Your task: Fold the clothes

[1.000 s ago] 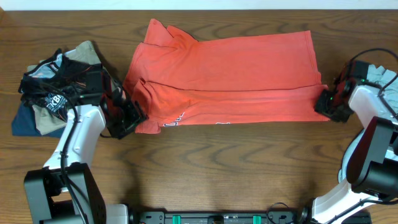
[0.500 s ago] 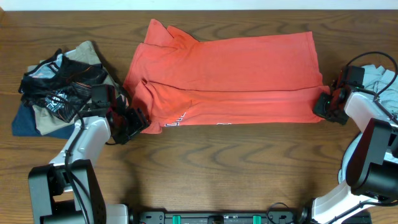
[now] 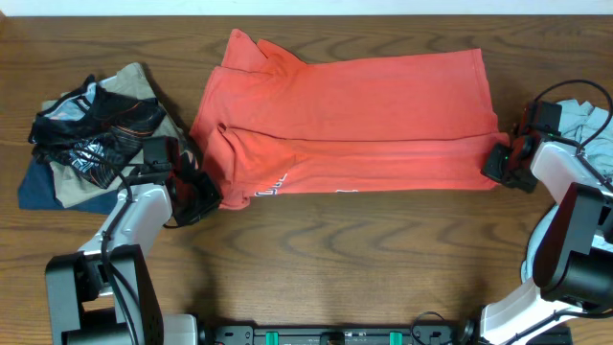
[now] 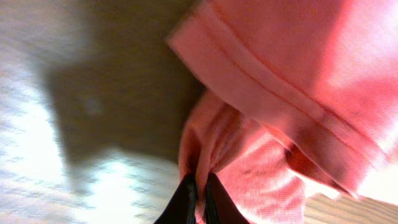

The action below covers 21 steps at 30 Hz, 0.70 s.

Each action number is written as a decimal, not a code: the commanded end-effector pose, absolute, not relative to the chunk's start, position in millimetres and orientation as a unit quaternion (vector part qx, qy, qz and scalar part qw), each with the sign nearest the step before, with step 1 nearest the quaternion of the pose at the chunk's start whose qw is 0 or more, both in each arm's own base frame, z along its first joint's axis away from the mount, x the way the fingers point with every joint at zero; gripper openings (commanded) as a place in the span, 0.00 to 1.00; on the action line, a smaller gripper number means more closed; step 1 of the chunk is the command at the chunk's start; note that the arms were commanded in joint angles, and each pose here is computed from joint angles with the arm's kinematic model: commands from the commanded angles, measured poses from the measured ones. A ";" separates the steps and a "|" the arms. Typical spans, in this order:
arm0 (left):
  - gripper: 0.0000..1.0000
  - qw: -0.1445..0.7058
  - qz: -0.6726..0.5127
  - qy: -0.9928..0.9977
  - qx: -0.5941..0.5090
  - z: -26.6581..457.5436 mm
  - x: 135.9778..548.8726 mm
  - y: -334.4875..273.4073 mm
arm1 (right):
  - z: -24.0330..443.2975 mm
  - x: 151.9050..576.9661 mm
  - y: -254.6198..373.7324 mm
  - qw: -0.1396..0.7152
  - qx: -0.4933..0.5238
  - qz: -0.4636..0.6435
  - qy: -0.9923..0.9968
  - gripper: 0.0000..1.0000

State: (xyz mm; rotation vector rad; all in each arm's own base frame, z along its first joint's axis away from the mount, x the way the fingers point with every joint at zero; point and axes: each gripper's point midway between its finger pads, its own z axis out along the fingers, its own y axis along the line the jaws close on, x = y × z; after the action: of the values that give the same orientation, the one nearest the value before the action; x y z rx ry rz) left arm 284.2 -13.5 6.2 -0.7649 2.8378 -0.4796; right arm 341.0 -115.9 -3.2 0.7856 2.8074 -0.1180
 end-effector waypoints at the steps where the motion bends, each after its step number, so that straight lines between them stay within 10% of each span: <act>1: 0.06 0.096 -0.074 0.953 -0.279 8.1 284.1 25.4 | -16.6 293.4 -157.9 0.054 0.337 -0.145 0.929 0.01; 12: 0.07 0.142 0.015 0.938 -0.315 48.8 285.2 77.9 | -20.9 294.9 -170.2 0.070 0.387 -0.069 0.917 0.01; 21: 0.36 0.157 0.002 0.949 -0.273 63.5 284.4 71.1 | -21.2 295.4 -168.5 0.070 0.386 -0.065 0.917 0.01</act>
State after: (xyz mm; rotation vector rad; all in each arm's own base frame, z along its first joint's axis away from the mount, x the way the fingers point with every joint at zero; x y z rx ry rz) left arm 279.7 69.2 51.3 -0.8215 2.7321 0.0005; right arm 317.4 -162.9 -2.7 1.1045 2.7088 -0.1191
